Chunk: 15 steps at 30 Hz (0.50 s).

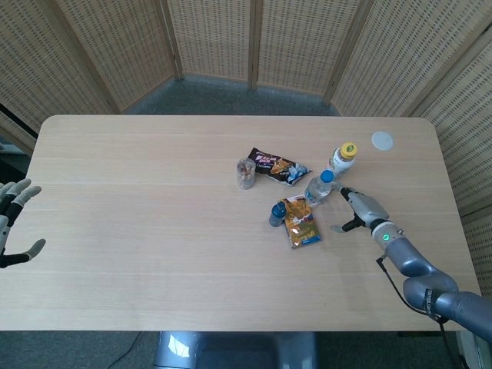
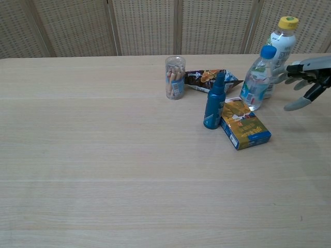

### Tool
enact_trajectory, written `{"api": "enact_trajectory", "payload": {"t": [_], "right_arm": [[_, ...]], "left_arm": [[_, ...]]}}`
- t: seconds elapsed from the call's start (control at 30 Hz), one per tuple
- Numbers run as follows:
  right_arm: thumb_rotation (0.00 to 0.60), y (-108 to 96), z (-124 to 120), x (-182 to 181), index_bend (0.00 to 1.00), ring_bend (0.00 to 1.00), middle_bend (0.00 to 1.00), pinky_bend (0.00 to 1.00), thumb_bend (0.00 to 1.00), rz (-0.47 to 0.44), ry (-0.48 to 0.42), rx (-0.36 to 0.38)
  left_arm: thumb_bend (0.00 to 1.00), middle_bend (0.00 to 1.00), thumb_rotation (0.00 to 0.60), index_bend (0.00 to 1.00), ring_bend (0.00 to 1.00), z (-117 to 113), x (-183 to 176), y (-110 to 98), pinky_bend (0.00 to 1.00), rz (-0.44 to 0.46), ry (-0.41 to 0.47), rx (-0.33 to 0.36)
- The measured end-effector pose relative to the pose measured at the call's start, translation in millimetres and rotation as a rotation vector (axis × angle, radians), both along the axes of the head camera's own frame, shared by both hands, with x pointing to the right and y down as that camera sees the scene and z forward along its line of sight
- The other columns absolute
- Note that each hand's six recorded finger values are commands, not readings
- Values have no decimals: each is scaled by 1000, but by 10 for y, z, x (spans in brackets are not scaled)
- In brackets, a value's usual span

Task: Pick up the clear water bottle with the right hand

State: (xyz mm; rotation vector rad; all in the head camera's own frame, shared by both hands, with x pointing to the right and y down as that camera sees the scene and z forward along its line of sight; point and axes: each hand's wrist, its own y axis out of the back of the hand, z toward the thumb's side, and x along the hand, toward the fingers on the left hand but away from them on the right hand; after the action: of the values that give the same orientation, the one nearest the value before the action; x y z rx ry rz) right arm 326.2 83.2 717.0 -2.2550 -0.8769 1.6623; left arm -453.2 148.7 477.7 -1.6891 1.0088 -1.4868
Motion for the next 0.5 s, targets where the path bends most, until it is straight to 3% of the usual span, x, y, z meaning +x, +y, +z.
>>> {"api": "enact_trajectory", "payload": {"t": [0.5], "right_arm": [[599, 177, -105, -275, 0, 0, 0, 0, 233, -60, -73, -5]], "left_arm": [[323, 49, 600, 125, 0, -16, 44, 5, 0, 12, 9, 9]]}}
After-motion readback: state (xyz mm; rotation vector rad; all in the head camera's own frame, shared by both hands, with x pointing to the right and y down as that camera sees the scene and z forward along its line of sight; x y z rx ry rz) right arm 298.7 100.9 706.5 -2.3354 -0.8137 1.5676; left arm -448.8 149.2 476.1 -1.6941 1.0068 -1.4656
